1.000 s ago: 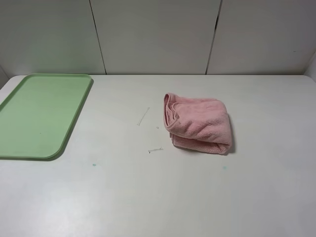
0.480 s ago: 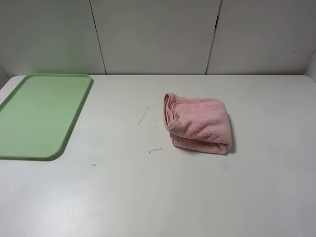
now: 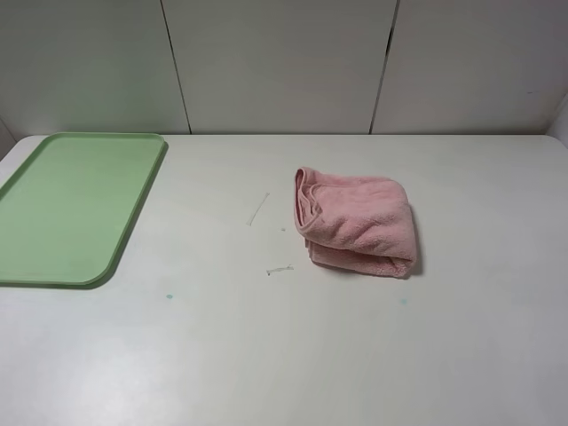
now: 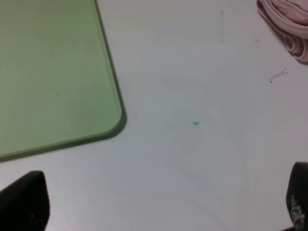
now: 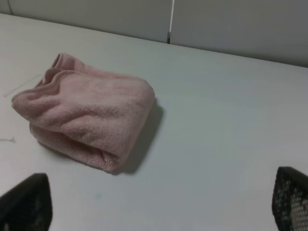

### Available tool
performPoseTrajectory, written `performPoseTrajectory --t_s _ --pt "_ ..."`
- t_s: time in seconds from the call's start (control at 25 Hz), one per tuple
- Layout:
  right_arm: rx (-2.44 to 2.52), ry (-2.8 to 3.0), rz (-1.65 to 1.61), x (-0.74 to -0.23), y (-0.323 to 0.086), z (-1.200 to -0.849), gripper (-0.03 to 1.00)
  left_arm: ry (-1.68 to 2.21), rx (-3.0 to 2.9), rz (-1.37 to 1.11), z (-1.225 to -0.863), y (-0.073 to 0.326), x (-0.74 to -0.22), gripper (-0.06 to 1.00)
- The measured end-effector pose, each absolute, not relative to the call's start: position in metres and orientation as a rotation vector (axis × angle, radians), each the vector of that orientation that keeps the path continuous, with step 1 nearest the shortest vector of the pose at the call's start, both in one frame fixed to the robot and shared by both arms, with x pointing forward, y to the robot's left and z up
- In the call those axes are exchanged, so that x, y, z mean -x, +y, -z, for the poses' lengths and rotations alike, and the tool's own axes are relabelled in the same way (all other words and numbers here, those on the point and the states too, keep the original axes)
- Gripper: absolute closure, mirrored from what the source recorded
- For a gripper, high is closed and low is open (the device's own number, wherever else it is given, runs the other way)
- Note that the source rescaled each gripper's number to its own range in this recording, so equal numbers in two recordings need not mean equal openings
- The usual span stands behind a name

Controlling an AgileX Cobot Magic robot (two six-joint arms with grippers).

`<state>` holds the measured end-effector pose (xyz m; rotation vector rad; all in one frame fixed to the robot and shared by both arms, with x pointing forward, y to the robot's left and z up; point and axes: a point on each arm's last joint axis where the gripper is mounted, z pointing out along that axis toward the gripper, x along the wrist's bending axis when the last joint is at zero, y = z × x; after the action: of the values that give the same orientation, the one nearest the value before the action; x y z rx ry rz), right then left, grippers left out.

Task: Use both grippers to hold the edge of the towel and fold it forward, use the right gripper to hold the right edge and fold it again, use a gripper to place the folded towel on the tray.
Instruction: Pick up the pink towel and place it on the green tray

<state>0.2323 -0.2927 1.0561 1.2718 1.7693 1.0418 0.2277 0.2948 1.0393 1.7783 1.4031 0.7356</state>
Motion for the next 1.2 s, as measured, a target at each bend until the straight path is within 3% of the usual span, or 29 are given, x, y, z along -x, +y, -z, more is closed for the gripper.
performPoseTrajectory --t_s 0.68,1.2 --pt "-1.272 1.77 -1.043 -0.232 -0.293 -1.056 -0.03 1.515 -1.877 -0.421 -1.046 0.275 -0.291 -0.04" --pt "-1.271 1.769 -1.043 -0.232 -0.293 -1.056 -0.03 1.642 -1.823 -0.146 -1.027 0.255 -0.359 -0.04"
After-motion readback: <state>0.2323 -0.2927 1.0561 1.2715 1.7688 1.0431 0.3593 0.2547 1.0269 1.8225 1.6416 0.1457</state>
